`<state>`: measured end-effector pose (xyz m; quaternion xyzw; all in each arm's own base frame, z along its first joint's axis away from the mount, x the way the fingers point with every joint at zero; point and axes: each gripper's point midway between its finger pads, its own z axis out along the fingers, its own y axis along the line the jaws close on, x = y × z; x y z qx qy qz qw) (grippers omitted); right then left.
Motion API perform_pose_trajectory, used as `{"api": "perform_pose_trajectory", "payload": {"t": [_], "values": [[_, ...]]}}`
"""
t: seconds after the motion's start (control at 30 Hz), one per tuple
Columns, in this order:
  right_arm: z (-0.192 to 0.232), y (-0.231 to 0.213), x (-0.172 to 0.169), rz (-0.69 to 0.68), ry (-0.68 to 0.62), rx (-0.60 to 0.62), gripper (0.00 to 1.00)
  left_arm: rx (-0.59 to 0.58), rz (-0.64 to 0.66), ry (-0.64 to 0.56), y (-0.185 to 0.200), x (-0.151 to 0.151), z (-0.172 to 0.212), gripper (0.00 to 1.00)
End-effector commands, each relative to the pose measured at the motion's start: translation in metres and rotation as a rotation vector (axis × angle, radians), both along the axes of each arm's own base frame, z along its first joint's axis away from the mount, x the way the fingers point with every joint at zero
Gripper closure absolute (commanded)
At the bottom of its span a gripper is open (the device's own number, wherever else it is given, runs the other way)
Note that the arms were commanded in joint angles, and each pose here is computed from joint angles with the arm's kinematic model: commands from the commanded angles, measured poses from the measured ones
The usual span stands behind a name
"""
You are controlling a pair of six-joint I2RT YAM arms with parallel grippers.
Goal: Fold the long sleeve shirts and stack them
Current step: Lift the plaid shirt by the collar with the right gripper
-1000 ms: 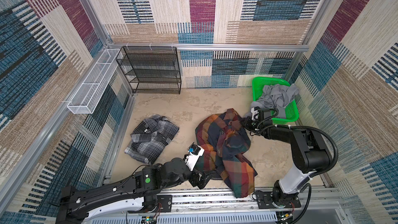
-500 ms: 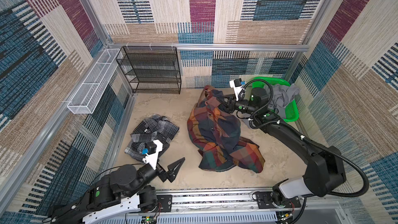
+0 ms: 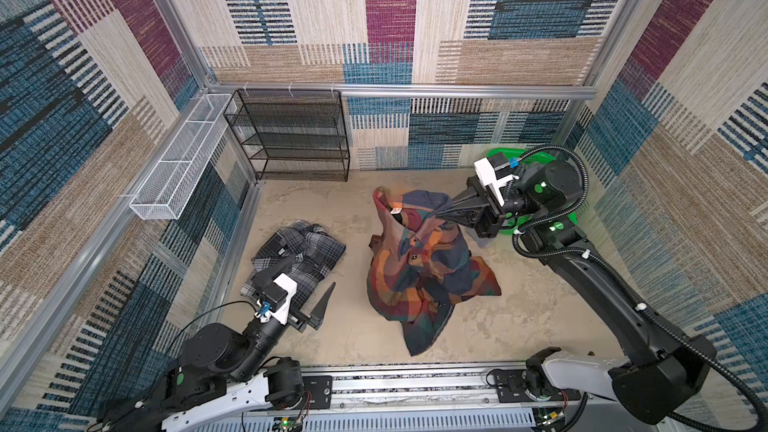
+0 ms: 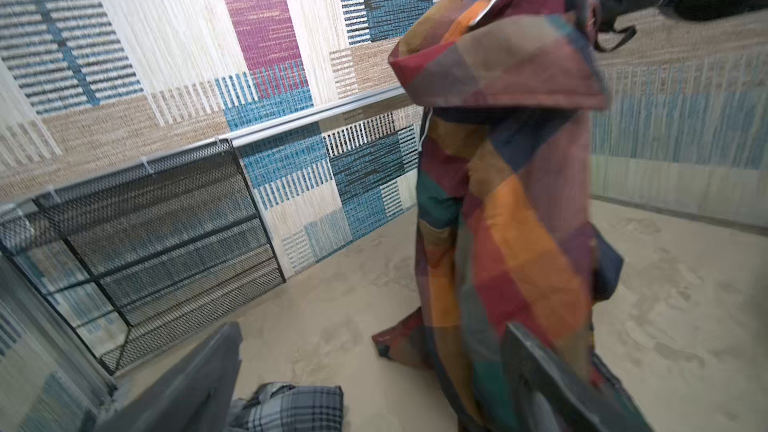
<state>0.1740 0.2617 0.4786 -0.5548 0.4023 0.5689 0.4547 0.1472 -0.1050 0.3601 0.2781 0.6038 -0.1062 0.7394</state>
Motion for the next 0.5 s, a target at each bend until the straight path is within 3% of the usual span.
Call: {"api": "perform_pose_trajectory", "payload": {"t": [0.0, 0.07, 0.3, 0.47], "values": [[0.012, -0.013, -0.038, 0.142, -0.083, -0.033, 1.00, -0.053, -0.031, -0.130, -0.001, -0.008, 0.031, 0.00], [0.020, -0.017, -0.047, 0.167, -0.108, -0.036, 1.00, -0.060, -0.128, -0.110, -0.018, -0.016, 0.024, 0.00], [0.038, -0.020, -0.051, 0.280, -0.102, -0.045, 1.00, 0.137, -0.511, 0.100, -0.117, -0.045, -0.052, 0.00], [0.044, -0.019, -0.047, 0.315, -0.106, -0.043, 1.00, 0.145, -0.620, 0.173, -0.157, -0.047, -0.069, 0.00]]}}
